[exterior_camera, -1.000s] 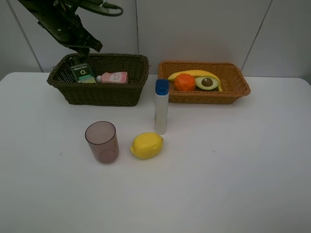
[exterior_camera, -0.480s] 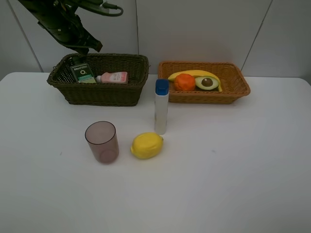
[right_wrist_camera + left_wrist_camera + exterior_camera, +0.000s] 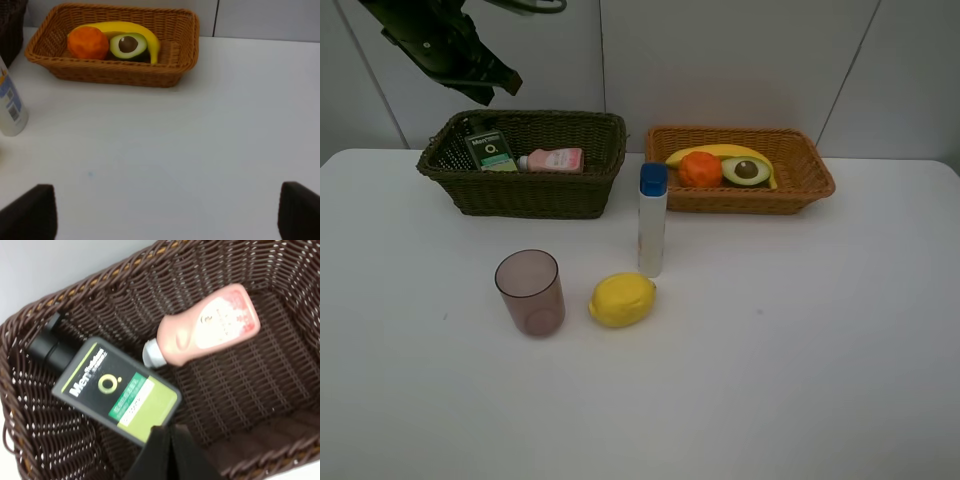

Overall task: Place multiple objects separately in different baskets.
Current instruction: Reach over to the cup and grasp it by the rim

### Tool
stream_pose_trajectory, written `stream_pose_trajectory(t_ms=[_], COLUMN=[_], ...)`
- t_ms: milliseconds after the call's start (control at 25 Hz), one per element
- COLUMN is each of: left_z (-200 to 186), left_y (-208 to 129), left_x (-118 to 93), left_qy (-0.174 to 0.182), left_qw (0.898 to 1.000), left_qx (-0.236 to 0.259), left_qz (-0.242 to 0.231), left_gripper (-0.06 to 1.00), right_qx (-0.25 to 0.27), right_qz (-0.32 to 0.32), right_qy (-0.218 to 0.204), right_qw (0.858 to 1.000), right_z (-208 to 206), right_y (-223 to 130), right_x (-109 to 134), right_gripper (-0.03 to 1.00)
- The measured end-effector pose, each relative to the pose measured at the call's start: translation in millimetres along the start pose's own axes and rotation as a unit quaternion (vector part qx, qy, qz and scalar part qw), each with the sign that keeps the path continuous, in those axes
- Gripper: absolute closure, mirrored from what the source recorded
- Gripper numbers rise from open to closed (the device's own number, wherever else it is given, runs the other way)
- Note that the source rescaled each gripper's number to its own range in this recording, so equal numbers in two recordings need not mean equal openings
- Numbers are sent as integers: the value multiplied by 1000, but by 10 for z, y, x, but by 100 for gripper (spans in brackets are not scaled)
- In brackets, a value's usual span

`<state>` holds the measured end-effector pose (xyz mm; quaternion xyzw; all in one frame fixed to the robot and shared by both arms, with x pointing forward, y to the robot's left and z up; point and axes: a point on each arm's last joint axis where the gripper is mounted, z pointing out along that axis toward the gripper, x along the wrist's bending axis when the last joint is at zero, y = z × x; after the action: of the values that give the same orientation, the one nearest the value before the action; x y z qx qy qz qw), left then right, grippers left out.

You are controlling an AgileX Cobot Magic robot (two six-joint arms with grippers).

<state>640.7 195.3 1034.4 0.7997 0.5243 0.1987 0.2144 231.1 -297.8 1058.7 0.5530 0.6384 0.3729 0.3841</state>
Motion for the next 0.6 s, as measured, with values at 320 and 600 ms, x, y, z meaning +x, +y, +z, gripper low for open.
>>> stream_pose_trajectory(t_ms=[320, 600], left_z=[-207, -323], left_y=[-91, -218], left_x=[-26, -71], left_qy=[-16, -42], left_qw=[998, 991], left_qx=[57, 130], left_qz=[-8, -2], left_gripper=[80, 33], right_qx=[0, 0], right_qz=[0, 0], right_qy=[0, 0], right_qw=[1000, 1000], right_z=[0, 0], right_y=[0, 0], right_x=[-1, -1], right_gripper=[7, 7])
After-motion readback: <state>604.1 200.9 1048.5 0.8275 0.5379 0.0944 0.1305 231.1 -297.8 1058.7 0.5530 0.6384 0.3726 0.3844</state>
